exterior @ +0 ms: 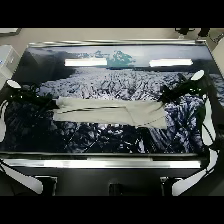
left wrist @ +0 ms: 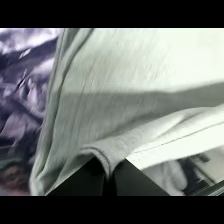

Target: Fold the clothes and pants, and hang the long-sleeved shirts on hangers.

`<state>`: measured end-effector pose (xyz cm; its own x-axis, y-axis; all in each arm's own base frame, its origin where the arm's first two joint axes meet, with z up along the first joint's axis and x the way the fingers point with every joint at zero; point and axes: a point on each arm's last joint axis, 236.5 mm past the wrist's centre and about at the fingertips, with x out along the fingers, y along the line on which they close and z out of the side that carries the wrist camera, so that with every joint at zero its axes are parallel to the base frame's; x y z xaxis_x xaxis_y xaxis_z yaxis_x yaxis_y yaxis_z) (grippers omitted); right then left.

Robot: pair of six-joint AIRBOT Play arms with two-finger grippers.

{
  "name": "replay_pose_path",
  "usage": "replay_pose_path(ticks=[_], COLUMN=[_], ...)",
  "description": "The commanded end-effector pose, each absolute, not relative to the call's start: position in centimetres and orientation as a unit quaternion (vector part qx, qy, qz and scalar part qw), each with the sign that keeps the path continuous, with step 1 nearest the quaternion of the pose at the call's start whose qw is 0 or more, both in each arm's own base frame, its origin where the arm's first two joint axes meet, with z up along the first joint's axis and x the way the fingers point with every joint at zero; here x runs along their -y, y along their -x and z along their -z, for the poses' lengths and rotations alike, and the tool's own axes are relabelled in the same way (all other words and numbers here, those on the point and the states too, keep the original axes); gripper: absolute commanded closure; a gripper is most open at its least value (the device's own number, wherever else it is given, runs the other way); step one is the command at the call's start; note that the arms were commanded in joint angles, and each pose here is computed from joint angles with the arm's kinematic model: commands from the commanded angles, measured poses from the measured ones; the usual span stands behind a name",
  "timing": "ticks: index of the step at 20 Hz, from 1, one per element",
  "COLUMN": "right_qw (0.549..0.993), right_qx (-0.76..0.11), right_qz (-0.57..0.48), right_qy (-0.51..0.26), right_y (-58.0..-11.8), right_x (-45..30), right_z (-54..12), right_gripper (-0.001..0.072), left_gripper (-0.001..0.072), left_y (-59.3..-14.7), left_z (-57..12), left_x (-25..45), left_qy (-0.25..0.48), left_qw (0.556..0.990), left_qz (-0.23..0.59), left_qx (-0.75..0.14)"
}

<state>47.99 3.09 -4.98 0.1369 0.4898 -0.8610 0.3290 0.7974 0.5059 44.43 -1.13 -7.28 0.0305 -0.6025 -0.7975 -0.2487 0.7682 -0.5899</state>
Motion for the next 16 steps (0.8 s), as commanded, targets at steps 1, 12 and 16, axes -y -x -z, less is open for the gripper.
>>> replay_pose_path(ticks=[1, 12, 16], right_qw=[0.686, 0.665, 0.620], right_qx=[-0.648, -0.679, -0.721], right_qz=[-0.074, -0.068, -0.028], right_qy=[-0.322, -0.304, -0.309], right_y=[-49.4, -46.4, -41.3], right_x=[-4.7, -2.2, 4.5], right_z=[6.5, 4.9, 3.8], right_gripper=[0.0653, 0.0077, 0.0004], left_gripper=[0.0686, 0.0112, 0.0000], left_y=[-48.7, -45.7, -45.6], left_z=[7.5, 6.0, 1.5], left_x=[2.7, 0.4, -5.0], left_qy=[0.380, 0.383, 0.392], left_qw=[0.666, 0.635, 0.675], left_qz=[0.143, 0.151, 0.132], left_qx=[-0.625, -0.654, -0.611])
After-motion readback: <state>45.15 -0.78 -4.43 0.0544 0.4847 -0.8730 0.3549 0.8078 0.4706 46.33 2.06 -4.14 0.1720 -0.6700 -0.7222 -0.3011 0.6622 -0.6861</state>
